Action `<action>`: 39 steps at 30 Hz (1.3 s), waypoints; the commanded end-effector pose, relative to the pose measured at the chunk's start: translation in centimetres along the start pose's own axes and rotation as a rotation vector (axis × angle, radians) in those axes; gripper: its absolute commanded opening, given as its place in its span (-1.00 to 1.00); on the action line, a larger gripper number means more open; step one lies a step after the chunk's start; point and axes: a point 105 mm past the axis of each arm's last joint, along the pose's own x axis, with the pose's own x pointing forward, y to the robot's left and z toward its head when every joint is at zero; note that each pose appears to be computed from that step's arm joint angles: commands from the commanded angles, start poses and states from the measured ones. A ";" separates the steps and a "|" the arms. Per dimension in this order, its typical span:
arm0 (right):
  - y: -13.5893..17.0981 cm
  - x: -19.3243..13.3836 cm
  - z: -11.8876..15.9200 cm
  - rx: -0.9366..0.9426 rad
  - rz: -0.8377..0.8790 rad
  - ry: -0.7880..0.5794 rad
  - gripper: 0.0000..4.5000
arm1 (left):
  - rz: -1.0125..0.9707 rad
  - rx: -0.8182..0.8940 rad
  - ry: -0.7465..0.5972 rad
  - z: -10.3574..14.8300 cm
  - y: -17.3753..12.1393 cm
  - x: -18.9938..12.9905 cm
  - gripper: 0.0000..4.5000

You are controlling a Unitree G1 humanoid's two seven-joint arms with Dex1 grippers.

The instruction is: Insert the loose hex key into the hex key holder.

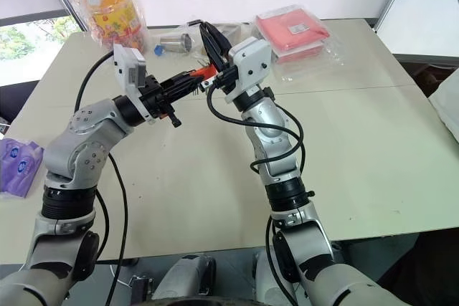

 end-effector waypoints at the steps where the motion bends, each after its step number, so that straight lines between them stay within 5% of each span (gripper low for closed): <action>1: -0.1 0.1 1.5 -0.012 -0.007 -0.058 -0.98 | 0.004 0.031 -0.059 1.7 0.1 -0.2 -1.00; 33: 0.0 0.0 1.1 -0.006 -0.012 -0.043 -0.98 | 0.005 0.021 -0.075 2.0 0.0 0.0 -1.00; 39: -0.3 -0.4 1.0 -0.019 -0.018 -0.030 0.12 | 0.007 0.020 -0.077 2.0 0.0 0.0 -1.00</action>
